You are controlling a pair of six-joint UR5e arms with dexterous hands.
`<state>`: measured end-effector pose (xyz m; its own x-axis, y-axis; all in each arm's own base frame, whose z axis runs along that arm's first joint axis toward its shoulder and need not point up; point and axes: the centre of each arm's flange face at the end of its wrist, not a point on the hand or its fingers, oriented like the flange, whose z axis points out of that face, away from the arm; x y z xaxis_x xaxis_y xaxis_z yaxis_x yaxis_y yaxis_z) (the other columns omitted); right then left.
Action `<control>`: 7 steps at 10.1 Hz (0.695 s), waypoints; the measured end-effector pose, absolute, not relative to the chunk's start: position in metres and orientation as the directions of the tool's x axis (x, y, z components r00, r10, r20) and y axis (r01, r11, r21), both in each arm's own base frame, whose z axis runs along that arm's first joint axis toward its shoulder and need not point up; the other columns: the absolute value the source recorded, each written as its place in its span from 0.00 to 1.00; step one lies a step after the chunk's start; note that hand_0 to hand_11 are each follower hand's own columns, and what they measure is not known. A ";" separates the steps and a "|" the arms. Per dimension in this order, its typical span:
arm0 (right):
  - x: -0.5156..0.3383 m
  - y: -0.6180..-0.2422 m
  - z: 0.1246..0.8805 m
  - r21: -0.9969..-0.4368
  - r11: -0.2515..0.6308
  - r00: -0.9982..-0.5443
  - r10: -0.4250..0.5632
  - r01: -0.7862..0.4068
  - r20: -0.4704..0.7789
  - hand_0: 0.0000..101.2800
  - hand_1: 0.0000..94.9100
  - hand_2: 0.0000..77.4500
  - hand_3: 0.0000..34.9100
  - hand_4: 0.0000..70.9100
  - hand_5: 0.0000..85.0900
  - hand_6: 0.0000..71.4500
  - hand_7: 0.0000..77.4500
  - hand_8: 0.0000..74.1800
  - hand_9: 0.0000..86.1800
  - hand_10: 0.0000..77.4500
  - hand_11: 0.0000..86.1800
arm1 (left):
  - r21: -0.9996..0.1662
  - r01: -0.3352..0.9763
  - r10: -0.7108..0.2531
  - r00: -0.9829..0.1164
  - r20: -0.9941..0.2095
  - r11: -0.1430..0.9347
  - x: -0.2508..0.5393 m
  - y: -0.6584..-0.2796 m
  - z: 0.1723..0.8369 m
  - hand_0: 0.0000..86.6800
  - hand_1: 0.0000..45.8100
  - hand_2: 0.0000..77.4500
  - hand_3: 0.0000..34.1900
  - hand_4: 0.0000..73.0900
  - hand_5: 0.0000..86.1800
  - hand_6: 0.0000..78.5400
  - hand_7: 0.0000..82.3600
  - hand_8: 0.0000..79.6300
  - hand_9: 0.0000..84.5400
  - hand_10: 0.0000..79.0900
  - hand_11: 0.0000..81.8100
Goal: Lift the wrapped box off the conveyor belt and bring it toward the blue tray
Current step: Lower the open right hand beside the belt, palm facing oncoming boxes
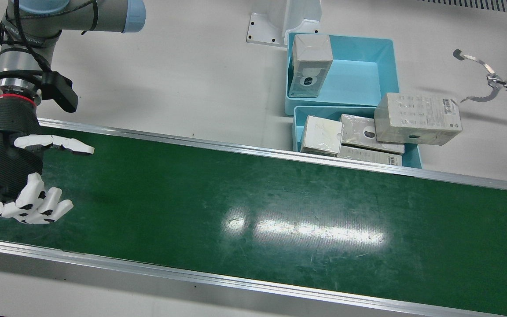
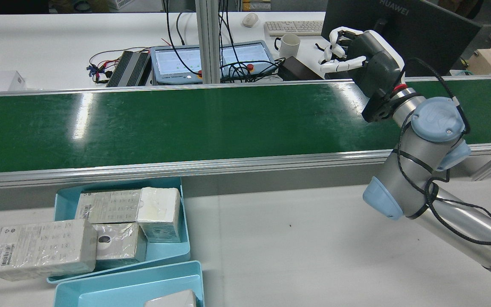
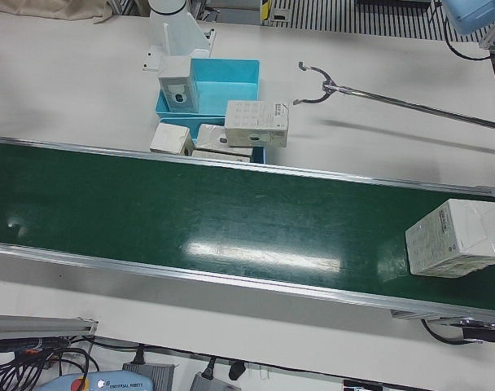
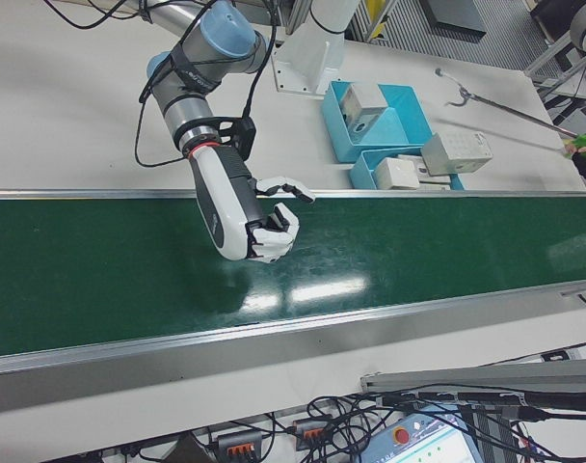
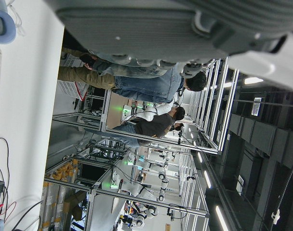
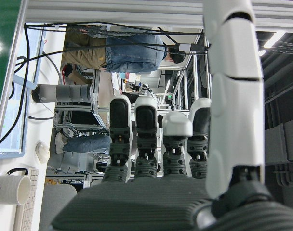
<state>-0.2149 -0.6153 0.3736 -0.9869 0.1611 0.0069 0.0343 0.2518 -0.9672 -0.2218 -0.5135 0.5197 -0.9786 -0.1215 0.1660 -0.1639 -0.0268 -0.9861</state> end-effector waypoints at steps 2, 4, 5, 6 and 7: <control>-0.214 -0.623 0.372 -0.963 0.260 -0.977 0.212 0.066 -0.010 0.49 0.16 0.07 0.00 0.18 0.42 0.50 0.59 0.32 0.40 0.28 0.39 | -0.986 -0.164 -0.122 -0.979 0.166 -0.027 -0.222 -0.514 0.520 0.00 0.00 0.01 0.00 0.01 0.01 0.01 0.01 0.01 0.00 0.01 0.01; -0.215 -0.625 0.371 -0.962 0.262 -0.967 0.253 0.080 -0.011 0.49 0.16 0.08 0.01 0.07 0.28 0.38 0.48 0.15 0.29 0.00 0.13 | -0.986 -0.164 -0.122 -0.979 0.166 -0.027 -0.222 -0.514 0.520 0.00 0.00 0.01 0.00 0.00 0.01 0.00 0.01 0.01 0.00 0.01 0.01; -0.219 -0.627 0.370 -0.962 0.261 -0.962 0.273 0.083 -0.009 0.49 0.16 0.08 0.01 0.07 0.28 0.38 0.48 0.15 0.29 0.00 0.13 | -0.986 -0.164 -0.122 -0.979 0.166 -0.027 -0.222 -0.514 0.520 0.00 0.00 0.01 0.00 0.01 0.01 0.01 0.01 0.01 0.00 0.00 0.00; -0.221 -0.629 0.369 -0.960 0.265 -0.960 0.282 0.086 -0.008 0.48 0.16 0.12 0.01 0.12 0.13 0.04 0.19 0.04 0.03 0.00 0.02 | -0.986 -0.164 -0.122 -0.979 0.166 -0.027 -0.222 -0.514 0.520 0.00 0.00 0.01 0.00 0.01 0.01 0.01 0.01 0.01 0.01 0.00 0.00; -0.224 -0.632 0.369 -0.955 0.281 -0.958 0.287 0.097 -0.013 0.48 0.16 0.12 0.01 0.12 0.13 0.04 0.19 0.04 0.09 0.00 0.01 | -0.986 -0.164 -0.122 -0.979 0.166 -0.027 -0.222 -0.514 0.520 0.00 0.00 0.01 0.00 0.00 0.01 0.01 0.01 0.01 0.00 0.00 0.01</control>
